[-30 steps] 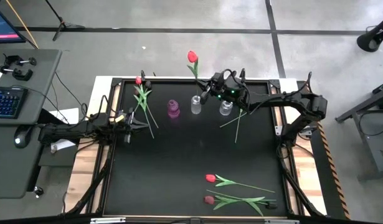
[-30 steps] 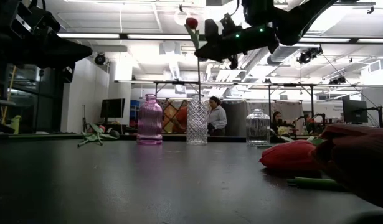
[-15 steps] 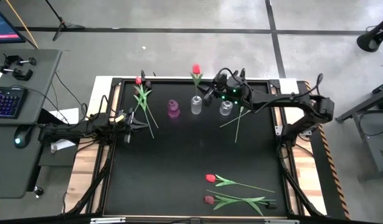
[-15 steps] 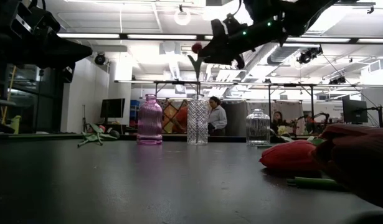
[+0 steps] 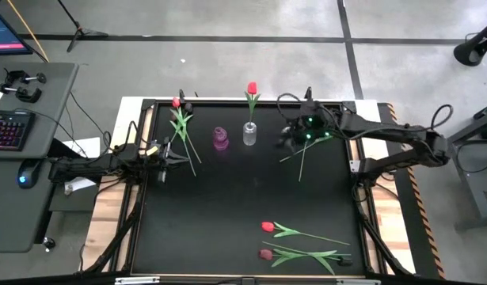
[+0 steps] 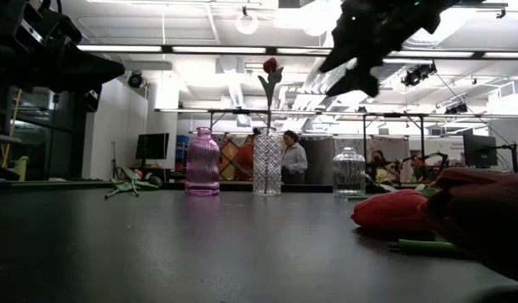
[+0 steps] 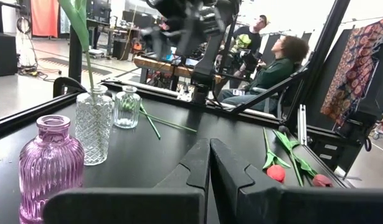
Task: Sort flowers into vase by color
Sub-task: Put the bottom red tulip into the left transparent flower vase
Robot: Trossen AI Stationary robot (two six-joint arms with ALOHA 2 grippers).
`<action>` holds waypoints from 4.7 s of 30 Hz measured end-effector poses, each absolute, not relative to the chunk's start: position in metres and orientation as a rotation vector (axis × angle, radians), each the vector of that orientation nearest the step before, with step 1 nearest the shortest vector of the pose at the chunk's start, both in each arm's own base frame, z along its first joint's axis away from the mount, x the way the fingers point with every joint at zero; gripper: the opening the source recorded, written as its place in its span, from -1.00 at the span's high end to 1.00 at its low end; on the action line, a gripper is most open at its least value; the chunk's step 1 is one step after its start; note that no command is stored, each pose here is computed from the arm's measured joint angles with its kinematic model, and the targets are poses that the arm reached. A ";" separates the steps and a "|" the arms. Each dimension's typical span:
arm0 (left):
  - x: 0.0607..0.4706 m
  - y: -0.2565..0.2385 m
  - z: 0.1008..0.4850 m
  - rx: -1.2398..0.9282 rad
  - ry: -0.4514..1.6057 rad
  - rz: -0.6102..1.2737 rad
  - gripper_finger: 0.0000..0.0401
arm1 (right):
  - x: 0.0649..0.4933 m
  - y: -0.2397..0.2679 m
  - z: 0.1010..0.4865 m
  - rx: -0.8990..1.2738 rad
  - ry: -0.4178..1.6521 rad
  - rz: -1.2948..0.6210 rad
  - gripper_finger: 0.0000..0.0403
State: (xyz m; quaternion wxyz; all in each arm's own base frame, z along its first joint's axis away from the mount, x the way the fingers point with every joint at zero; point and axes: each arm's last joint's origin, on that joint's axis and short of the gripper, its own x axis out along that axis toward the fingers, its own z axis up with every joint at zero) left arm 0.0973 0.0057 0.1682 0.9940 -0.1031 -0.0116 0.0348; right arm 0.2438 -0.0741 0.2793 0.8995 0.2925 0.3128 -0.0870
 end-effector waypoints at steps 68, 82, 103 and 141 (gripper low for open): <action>0.097 0.006 0.168 -0.207 -0.024 0.070 1.00 | 0.282 0.042 0.251 0.281 0.787 -0.271 1.00; 0.097 0.006 0.168 -0.207 -0.023 0.070 1.00 | 0.307 -0.083 0.281 0.260 -0.327 -0.274 1.00; 0.097 0.006 0.168 -0.207 -0.023 0.070 1.00 | 0.317 -0.119 0.312 0.003 -0.140 -0.484 1.00; 0.097 0.006 0.168 -0.207 -0.023 0.070 1.00 | 0.320 -0.113 0.300 0.091 -0.030 -0.459 0.11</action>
